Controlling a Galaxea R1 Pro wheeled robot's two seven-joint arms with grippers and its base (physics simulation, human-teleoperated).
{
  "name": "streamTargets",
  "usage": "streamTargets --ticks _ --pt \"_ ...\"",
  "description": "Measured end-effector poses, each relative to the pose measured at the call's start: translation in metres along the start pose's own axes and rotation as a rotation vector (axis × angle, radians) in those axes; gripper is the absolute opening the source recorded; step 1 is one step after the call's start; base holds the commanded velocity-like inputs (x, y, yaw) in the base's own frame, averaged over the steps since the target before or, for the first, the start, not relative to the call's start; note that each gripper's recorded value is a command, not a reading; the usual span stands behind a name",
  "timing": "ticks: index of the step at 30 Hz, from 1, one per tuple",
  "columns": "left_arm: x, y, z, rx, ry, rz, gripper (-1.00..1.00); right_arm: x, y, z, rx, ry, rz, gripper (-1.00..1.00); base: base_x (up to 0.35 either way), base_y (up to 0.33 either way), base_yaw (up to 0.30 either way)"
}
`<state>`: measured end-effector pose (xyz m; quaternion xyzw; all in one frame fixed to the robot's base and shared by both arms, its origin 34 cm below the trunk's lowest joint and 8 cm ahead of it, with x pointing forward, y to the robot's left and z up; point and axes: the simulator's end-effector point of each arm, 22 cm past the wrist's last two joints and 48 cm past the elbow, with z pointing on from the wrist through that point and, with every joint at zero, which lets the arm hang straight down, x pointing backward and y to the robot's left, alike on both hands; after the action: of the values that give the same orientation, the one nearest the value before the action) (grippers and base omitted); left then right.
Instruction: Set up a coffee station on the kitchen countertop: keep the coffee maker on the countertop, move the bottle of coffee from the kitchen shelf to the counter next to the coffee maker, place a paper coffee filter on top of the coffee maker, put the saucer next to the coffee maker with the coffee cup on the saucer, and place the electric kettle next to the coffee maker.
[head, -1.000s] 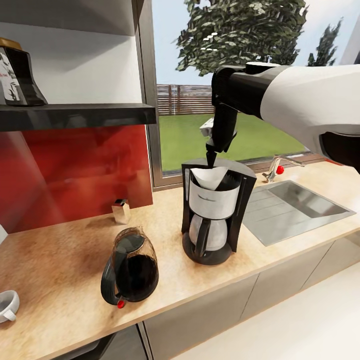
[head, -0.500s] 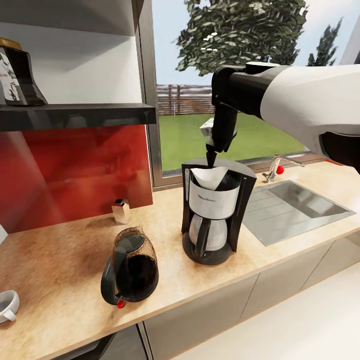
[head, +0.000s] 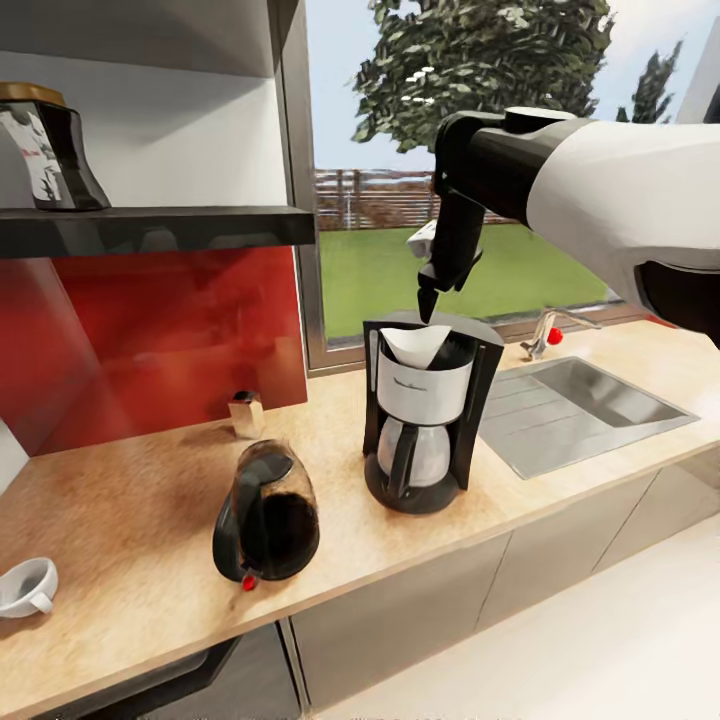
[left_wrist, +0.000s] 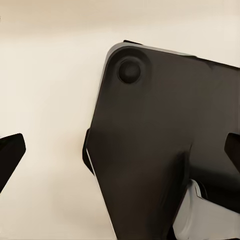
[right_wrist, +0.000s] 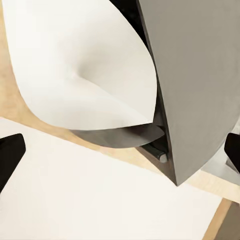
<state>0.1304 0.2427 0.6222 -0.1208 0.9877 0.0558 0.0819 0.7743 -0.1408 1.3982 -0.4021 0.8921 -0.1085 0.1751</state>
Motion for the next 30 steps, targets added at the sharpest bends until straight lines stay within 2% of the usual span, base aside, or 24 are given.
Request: streamTargets --ticks 8,16,30 --pt "-0.0004 0.0013 0.0002 -0.002 -0.001 0.002 1.00 0.0001 -0.0003 0.0000 0.000 0.000 0.001 1.00 -0.023 0.000 0.000" --pt "-0.0021 0.0057 0.0010 -0.011 -0.003 0.003 1.00 0.0013 -0.0031 0.0004 0.001 0.000 0.006 1.00 -0.272 0.000 -0.001" --pt "-0.0075 0.0077 0.0017 -0.011 -0.017 0.003 1.00 0.0080 -0.0095 -0.0089 0.013 -0.009 0.024 1.00 -0.024 0.000 -0.227"
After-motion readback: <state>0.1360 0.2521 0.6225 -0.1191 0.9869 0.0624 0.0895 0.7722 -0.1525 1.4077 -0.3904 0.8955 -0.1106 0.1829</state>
